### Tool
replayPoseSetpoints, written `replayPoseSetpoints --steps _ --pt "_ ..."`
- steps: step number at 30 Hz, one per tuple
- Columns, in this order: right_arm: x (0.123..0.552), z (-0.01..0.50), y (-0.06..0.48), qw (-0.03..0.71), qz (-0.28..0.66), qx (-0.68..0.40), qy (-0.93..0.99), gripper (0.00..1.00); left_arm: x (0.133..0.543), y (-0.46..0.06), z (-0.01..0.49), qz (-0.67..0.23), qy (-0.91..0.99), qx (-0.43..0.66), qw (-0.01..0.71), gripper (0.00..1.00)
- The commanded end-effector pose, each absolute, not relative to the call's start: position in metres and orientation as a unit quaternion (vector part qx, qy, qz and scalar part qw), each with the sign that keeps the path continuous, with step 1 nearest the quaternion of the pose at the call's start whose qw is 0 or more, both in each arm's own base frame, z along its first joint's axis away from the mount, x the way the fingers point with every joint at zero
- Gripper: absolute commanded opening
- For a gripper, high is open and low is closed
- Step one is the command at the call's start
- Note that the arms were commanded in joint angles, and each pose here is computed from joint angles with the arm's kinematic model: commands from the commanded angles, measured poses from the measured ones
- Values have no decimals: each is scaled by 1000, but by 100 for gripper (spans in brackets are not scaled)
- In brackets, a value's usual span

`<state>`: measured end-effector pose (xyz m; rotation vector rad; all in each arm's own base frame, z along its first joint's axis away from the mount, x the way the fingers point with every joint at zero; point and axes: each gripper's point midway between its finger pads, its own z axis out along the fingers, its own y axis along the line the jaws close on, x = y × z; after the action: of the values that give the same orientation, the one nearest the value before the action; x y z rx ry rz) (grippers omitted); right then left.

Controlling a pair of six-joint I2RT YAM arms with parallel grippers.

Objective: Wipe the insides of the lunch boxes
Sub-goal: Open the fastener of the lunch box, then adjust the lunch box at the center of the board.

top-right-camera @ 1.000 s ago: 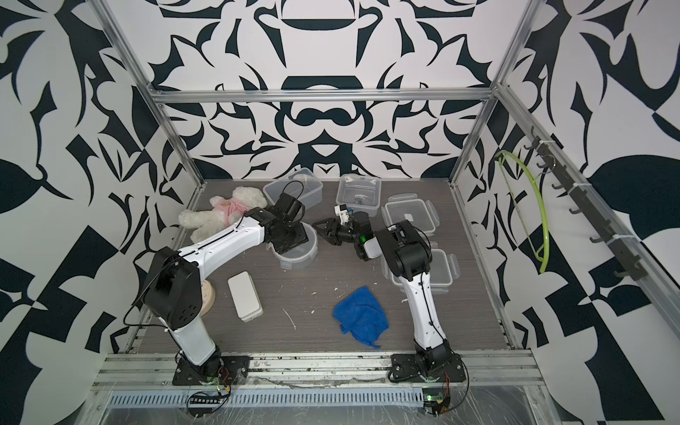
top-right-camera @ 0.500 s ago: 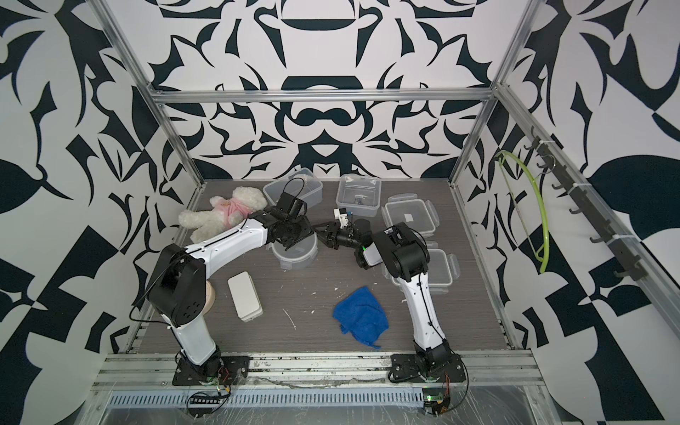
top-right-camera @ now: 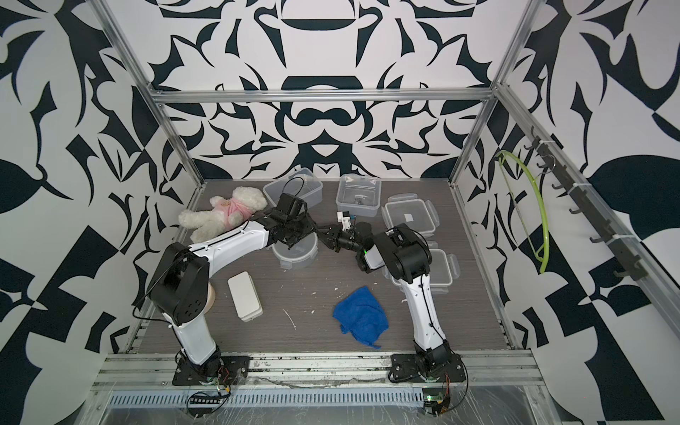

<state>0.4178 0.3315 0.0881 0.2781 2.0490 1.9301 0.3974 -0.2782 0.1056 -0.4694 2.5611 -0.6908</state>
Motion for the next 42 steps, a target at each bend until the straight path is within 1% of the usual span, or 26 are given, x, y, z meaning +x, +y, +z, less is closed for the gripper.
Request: replayPoseSetpoints --steps 1,5,10,16,20,23,26,29,33,35,37,39,42 --pt "405 133 337 212 670 13 711 0 300 -221 -21 -76 979 -190 23 58" --pt "400 119 335 243 579 -16 778 0 300 -222 -21 -79 979 -187 22 58" --pt "393 94 320 279 399 -54 872 0 299 -222 -22 -81 979 -185 21 58" --pt "395 85 293 293 279 -55 913 0 300 -225 -22 -84 980 -181 20 57" --pt "394 98 281 311 252 -57 915 0 308 -231 -12 -91 981 -171 26 57" --pt "391 115 273 329 241 -62 911 0 322 -238 13 -103 981 -156 44 57" --pt "383 132 265 342 236 -67 907 0 342 -248 56 -119 980 -136 81 57" --pt "369 146 265 343 243 -79 904 0 364 -251 109 -134 975 -118 133 58" --pt "331 145 290 320 252 -126 905 0 387 -229 173 -141 961 -118 208 61" --pt "308 135 306 303 249 -154 907 0 395 -206 184 -131 955 -139 228 61" --pt "286 120 321 285 243 -177 910 0 398 -181 180 -122 952 -167 226 62" --pt "272 107 334 270 241 -193 912 0 401 -163 174 -117 950 -186 222 62" --pt "263 91 354 251 244 -207 913 0 407 -148 161 -108 949 -199 218 61"
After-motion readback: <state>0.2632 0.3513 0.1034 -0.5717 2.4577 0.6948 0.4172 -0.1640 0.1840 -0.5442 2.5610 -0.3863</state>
